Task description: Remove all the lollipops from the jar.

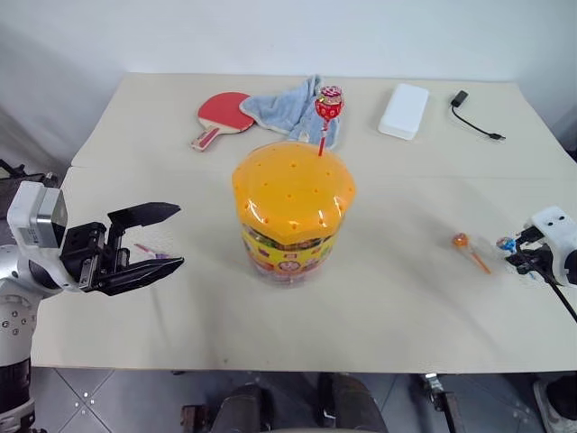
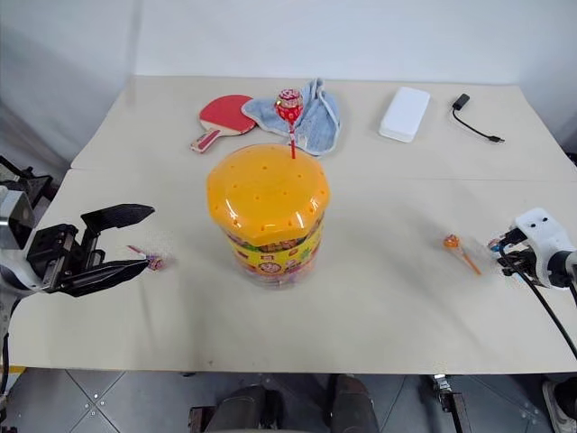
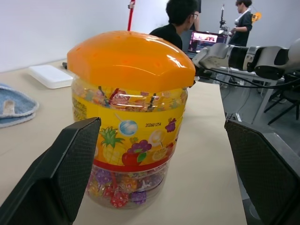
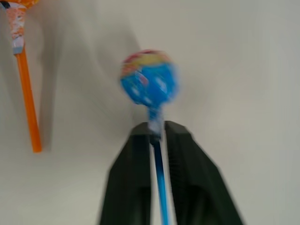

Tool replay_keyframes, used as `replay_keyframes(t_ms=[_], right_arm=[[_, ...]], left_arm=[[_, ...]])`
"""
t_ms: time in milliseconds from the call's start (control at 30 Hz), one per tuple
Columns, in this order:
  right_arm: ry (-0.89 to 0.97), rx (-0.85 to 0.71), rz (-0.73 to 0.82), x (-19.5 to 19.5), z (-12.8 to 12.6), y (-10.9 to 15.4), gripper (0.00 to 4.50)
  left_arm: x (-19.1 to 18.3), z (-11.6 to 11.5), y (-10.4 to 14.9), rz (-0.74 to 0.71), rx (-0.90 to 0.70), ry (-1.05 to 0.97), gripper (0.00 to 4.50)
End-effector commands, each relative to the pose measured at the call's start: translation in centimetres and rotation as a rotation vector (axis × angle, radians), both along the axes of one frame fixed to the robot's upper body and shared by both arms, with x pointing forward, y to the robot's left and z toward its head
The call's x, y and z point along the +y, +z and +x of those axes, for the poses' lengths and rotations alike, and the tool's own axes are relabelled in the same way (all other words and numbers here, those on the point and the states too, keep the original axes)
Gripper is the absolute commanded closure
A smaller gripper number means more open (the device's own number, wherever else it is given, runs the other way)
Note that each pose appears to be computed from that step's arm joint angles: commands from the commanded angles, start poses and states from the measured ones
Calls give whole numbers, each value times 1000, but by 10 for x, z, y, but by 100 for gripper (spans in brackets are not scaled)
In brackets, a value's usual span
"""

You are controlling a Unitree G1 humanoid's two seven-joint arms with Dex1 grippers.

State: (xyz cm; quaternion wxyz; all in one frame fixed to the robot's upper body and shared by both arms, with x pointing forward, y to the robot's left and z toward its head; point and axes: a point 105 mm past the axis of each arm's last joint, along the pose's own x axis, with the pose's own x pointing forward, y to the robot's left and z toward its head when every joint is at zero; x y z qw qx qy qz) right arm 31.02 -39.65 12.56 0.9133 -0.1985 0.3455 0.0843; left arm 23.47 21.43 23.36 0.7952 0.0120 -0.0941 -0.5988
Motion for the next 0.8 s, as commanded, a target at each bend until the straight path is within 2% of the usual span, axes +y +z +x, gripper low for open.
replay_keyframes(t_ms=[33, 133, 233, 300, 367, 467, 600, 700, 800], right_arm=[[6, 30, 27, 0, -8, -7, 260], [63, -56, 31, -1, -8, 14, 161], [251, -226, 69, 13, -10, 59, 57], [431, -332, 109, 35, -16, 93, 4], [602, -409, 160, 62, -21, 118, 4], [775, -517, 295, 117, -14, 144, 4], [1001, -631, 507, 207, -7, 172, 4], [1106, -653, 624, 247, -8, 185, 4], [1207, -662, 634, 278, -11, 187, 4]], left_arm=[[-1, -7, 12, 4, -51, -12, 0], [0, -6, 13, 2, -53, -7, 0], [3, -5, 14, 0, -53, -1, 0], [5, -4, 14, -1, -52, 7, 0], [8, -3, 14, -2, -51, 17, 0], [10, -1, 17, -32, -61, 28, 0], [8, 0, 24, -84, -80, 24, 0], [7, 0, 28, -101, -83, 18, 0], [7, -1, 31, -119, -91, 23, 0]])
